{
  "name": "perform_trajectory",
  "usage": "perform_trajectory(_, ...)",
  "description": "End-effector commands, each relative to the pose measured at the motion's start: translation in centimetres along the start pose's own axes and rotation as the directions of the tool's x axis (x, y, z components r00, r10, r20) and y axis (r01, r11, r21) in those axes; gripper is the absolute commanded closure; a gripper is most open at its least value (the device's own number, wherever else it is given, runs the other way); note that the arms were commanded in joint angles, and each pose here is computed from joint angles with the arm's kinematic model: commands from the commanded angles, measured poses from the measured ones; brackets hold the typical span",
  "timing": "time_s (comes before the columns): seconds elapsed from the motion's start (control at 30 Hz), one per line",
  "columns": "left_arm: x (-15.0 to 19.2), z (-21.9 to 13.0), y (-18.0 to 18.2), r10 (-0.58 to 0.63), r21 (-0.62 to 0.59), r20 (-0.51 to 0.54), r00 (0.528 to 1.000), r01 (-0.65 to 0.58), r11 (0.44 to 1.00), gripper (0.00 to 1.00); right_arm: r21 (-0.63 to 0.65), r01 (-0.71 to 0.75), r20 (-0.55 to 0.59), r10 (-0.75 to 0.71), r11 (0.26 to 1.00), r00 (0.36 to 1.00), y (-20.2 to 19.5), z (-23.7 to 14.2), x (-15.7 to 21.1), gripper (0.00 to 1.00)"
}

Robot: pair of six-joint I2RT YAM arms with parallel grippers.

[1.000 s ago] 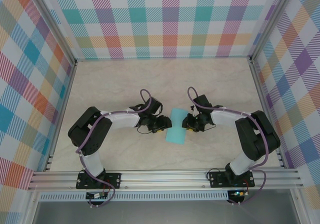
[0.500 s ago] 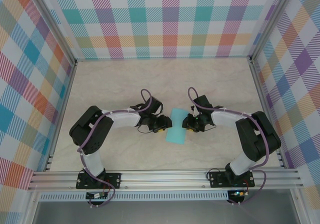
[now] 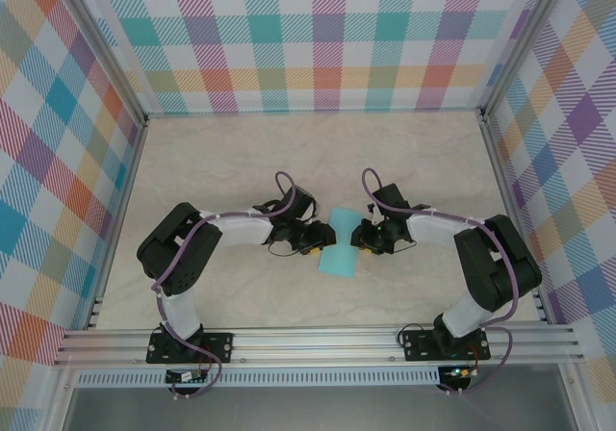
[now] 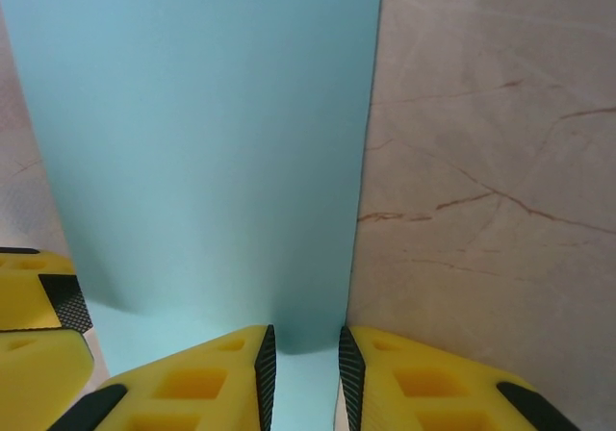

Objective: Fold a paper plane with a square sheet of paper (pick it up from the middle)
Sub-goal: Fold the triangle a second time at the center of the table.

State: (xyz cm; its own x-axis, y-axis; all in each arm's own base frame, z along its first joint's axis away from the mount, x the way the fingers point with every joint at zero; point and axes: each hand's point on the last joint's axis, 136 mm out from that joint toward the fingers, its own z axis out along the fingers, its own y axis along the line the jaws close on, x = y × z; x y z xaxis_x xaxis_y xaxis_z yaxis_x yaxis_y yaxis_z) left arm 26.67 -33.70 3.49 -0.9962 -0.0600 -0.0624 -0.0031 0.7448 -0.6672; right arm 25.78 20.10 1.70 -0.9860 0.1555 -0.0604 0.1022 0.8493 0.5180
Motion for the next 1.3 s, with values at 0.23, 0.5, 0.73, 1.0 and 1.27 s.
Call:
perform_trajectory(0.23, -0.2, -0.1, -1.5, 0.009, 0.049, 0.003, 1.000, -0.010, 0.999, 0.59, 0.050, -0.007, -0.024, 0.009, 0.999, 1.000, -1.4, 0.0, 1.2, 0.71)
perform_trajectory(0.5, -0.6, -0.4, -1.9, 0.016, 0.068, 0.018, 1.000, -0.017, 0.998, 0.59, 0.041, 0.007, 0.008, -0.008, 0.999, 1.000, -0.5, -1.3, 0.6, 0.67)
perform_trajectory(0.73, -0.9, -0.4, -2.3, 0.023, 0.092, 0.016, 1.000, -0.024, 0.995, 0.58, 0.046, 0.009, 0.021, -0.010, 0.999, 1.000, -0.6, -2.2, 0.9, 0.66)
perform_trajectory(1.0, -1.2, -0.6, -3.3, 0.045, 0.129, 0.001, 0.999, -0.045, 0.991, 0.55, 0.038, 0.006, 0.046, -0.008, 0.999, 0.999, -0.8, -3.5, 1.9, 0.63)
perform_trajectory(1.27, -1.4, -1.1, -4.0, 0.062, 0.165, -0.007, 0.998, -0.060, 0.984, 0.52, 0.020, 0.006, 0.052, -0.007, 1.000, 0.999, -0.7, -4.3, 2.6, 0.61)
